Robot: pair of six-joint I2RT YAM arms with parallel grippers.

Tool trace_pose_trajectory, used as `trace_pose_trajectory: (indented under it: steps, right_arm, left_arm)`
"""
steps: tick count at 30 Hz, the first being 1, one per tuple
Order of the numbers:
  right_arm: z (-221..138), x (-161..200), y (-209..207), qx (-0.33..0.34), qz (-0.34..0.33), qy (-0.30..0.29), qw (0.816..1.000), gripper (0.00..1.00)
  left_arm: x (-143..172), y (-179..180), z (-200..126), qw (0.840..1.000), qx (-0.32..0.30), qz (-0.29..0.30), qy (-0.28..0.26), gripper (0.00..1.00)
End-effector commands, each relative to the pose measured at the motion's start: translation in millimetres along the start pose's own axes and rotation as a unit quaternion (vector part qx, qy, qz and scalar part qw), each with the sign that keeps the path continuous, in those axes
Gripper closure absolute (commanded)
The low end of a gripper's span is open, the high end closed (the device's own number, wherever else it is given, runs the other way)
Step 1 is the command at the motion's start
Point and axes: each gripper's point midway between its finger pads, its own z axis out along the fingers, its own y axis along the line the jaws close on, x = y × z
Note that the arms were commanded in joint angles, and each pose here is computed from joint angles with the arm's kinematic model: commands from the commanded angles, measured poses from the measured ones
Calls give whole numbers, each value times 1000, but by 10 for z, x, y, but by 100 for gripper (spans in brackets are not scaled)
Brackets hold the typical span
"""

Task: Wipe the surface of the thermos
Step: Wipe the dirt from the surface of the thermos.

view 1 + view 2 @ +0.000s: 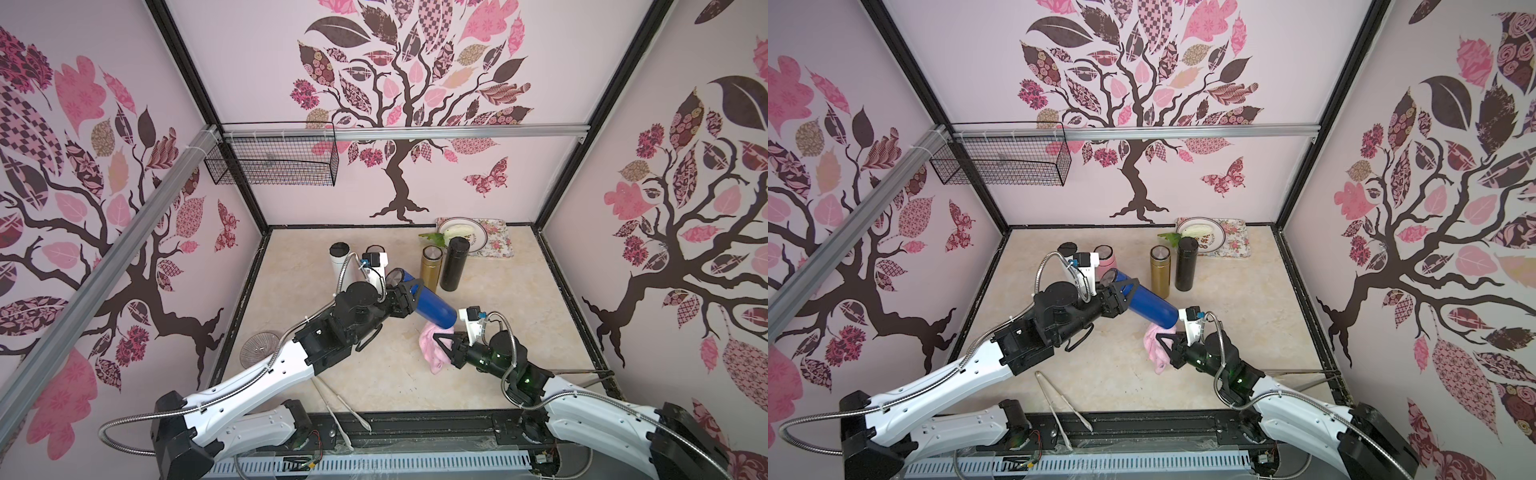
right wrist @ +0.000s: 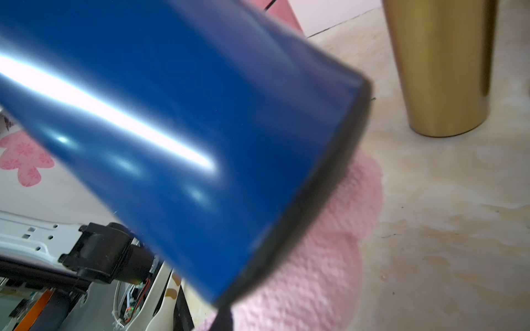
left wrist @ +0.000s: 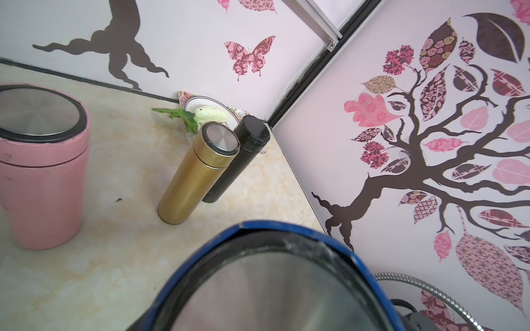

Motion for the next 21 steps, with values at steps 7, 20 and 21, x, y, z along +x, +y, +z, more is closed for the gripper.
trace_pose_trajectory:
  steps: [7,20,21]
  right_arm:
    - [-291,-550,-20,57,-32,-108,992,100]
    - [119,-87,336,-94,47,-5,994,100]
    - [136,-64,365,-104,51,-4,993,100]
  left_arm:
    - [219,24,-12,999,9,12,37,100]
    - [218,-15,106,999,22,5,25,100]
    - [204,-13,107,1000,21,6,22,100]
